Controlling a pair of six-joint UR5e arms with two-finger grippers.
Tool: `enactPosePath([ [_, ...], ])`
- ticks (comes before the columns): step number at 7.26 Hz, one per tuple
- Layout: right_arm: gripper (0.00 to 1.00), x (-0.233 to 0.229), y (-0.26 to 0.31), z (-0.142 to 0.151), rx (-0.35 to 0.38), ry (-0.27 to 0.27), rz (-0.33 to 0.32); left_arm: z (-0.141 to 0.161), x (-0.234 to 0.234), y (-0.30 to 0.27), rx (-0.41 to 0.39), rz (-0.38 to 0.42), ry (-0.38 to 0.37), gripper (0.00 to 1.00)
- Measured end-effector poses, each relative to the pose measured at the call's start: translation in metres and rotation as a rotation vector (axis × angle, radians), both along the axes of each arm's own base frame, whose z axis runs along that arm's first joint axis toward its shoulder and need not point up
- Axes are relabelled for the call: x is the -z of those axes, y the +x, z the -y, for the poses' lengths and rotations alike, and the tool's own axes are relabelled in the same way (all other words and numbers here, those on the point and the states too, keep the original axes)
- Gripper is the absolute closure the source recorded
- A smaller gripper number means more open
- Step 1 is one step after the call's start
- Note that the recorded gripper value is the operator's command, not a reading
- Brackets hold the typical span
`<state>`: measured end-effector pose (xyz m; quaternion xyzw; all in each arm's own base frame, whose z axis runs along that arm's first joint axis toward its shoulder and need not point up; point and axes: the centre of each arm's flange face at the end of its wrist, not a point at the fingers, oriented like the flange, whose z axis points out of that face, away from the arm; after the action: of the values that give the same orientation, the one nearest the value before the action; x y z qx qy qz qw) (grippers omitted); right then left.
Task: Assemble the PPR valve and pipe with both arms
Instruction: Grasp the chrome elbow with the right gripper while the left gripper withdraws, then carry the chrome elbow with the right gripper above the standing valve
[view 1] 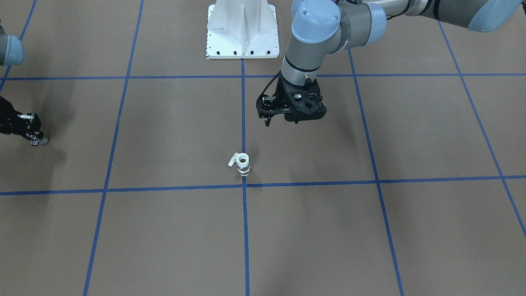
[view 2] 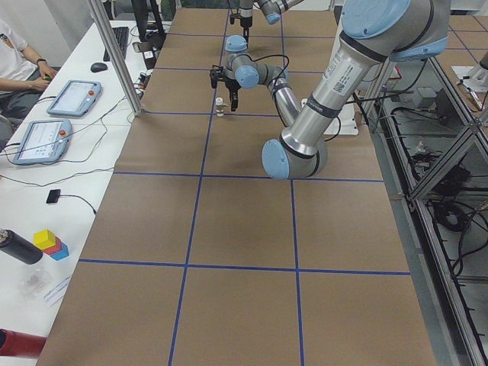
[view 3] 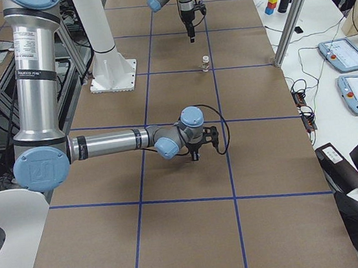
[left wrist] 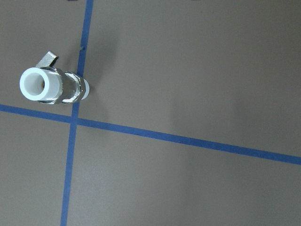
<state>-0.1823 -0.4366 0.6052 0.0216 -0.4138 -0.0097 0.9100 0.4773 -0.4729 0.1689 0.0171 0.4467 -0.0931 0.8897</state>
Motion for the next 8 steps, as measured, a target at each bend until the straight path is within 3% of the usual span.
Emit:
enactPosePath([
  [2,1.00,0.032,0.002,0.002,-0.009,0.023,0.021,0.001,0.001,-0.005,0.003,-0.004,0.006,0.15],
  [4,1.00,0.095,-0.011,0.040,-0.030,0.011,0.013,-0.006,-0.012,-0.026,-0.002,-0.005,0.028,0.16],
  [6,1.00,0.193,-0.044,0.095,-0.069,-0.030,0.010,-0.023,-0.049,-0.063,-0.032,0.013,0.061,0.15],
  [8,1.00,0.297,-0.100,0.117,-0.146,-0.095,0.035,-0.032,-0.090,-0.105,-0.084,0.036,0.080,0.15],
])
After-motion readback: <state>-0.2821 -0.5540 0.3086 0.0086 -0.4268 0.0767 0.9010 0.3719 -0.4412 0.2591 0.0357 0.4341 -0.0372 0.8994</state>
